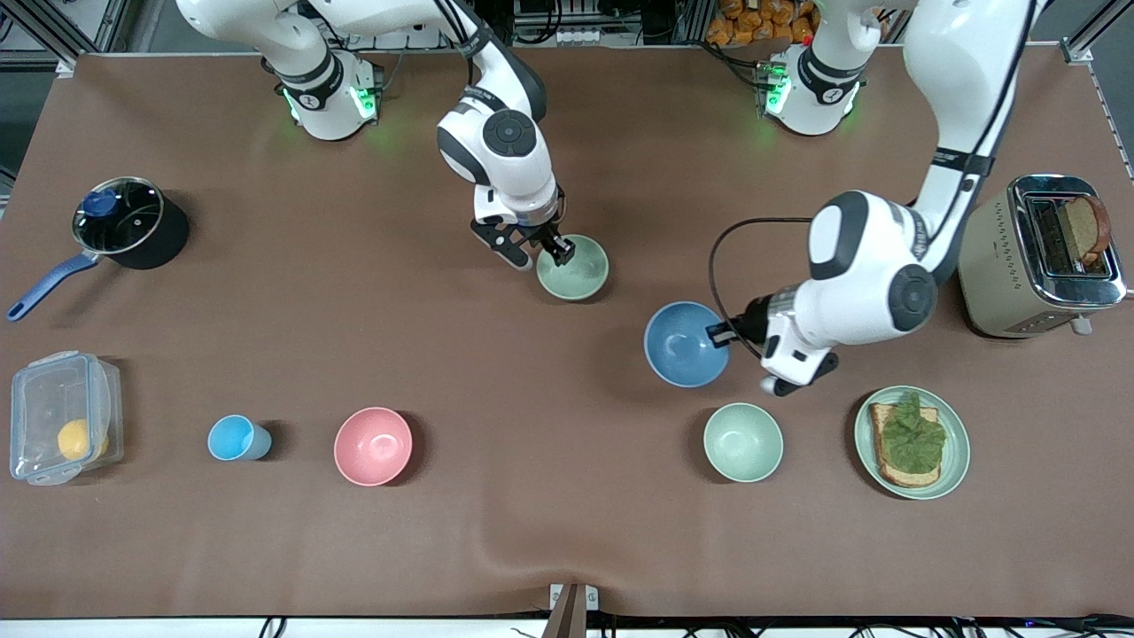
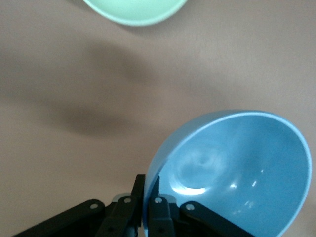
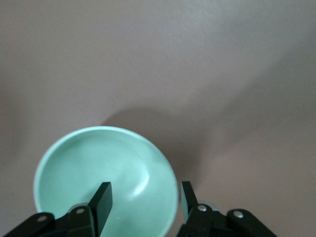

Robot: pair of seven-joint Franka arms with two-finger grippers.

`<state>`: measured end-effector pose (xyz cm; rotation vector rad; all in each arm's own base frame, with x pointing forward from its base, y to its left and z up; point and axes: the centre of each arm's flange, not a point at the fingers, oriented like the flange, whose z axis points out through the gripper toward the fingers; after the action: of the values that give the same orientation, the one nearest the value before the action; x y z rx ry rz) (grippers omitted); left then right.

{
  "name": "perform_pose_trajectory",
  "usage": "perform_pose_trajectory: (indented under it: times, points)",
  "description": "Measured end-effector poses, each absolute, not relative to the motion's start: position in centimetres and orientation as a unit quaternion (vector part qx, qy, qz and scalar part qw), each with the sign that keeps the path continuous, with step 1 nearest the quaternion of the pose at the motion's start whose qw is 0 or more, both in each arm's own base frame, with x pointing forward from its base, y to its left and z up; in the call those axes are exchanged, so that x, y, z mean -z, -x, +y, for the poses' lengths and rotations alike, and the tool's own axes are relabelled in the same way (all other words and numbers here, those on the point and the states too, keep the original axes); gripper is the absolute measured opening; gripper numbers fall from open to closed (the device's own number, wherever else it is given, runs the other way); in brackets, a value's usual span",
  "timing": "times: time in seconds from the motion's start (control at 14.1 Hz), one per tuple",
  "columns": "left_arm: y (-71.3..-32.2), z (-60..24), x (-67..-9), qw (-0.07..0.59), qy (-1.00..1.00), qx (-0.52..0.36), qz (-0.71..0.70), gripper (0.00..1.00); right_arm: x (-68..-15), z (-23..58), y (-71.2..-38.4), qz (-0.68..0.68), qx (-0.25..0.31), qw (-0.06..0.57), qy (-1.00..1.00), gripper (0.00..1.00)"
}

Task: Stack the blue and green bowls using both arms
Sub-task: 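Carry the blue bowl with the left gripper while the right gripper carries the green bowl, then lower the blue bowl into the green bowl held by the right gripper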

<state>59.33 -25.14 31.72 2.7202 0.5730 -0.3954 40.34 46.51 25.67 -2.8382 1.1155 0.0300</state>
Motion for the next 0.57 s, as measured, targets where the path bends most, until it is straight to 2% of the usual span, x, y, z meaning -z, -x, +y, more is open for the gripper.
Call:
perform_pose_trajectory:
  times: [0.14,0.21,0.42,0.57]
  points:
    - [-58.7,-26.6,-31.4,0.166,-0.955,0.130,0.210,0.06,-26.4,45.0,-42.7,0.386,-0.010,0.043,0.922,0.89]
    - [-58.1,-27.2,-31.1,0.166,-0.955,0.122,0.213,0.06,-26.7,43.9,-44.1,0.398,-0.009,0.043,0.917,0.93]
    - [-55.3,-28.6,-30.6,0.162,-0.959,0.108,0.204,0.06,-26.8,40.6,-47.1,0.422,-0.017,0.045,0.905,0.93]
    - [-53.4,-29.7,-30.4,0.158,-0.961,0.113,0.197,0.06,-26.7,38.9,-48.5,0.446,-0.058,0.065,0.891,0.93]
